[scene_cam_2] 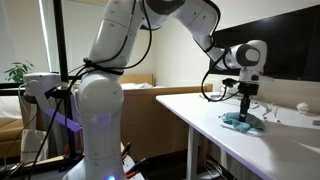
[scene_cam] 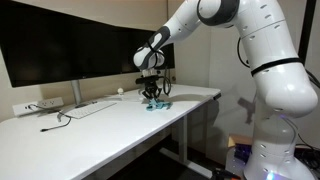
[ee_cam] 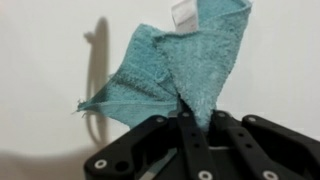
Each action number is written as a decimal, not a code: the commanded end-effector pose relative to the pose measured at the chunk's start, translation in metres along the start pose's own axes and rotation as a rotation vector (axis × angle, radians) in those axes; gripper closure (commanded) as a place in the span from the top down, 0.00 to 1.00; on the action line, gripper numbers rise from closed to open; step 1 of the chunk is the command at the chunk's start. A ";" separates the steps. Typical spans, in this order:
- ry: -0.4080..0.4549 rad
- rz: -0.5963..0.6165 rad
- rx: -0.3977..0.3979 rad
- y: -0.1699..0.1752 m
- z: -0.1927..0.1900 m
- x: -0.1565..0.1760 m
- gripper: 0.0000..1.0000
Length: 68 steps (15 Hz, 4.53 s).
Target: Use the blue towel to wipe the desk
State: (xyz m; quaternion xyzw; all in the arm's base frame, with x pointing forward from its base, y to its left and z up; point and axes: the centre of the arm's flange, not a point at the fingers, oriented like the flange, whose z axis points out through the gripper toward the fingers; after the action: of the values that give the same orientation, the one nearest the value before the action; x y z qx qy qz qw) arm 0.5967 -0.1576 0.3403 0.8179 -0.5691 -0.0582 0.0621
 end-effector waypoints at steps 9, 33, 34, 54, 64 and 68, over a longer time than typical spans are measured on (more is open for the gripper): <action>-0.019 -0.037 -0.004 -0.007 0.001 -0.071 0.14; -0.048 -0.163 -0.024 -0.151 0.009 -0.236 0.07; -0.047 -0.178 -0.024 -0.160 0.009 -0.250 0.07; -0.022 -0.467 0.019 -0.310 -0.013 -0.492 0.07; 0.071 -0.468 0.034 -0.333 -0.034 -0.519 0.07; 0.097 -0.475 0.038 -0.334 -0.041 -0.518 0.07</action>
State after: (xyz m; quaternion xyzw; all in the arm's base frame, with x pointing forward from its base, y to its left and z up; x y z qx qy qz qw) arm 0.6702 0.4055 0.3501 0.9330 -0.3563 -0.0302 0.0408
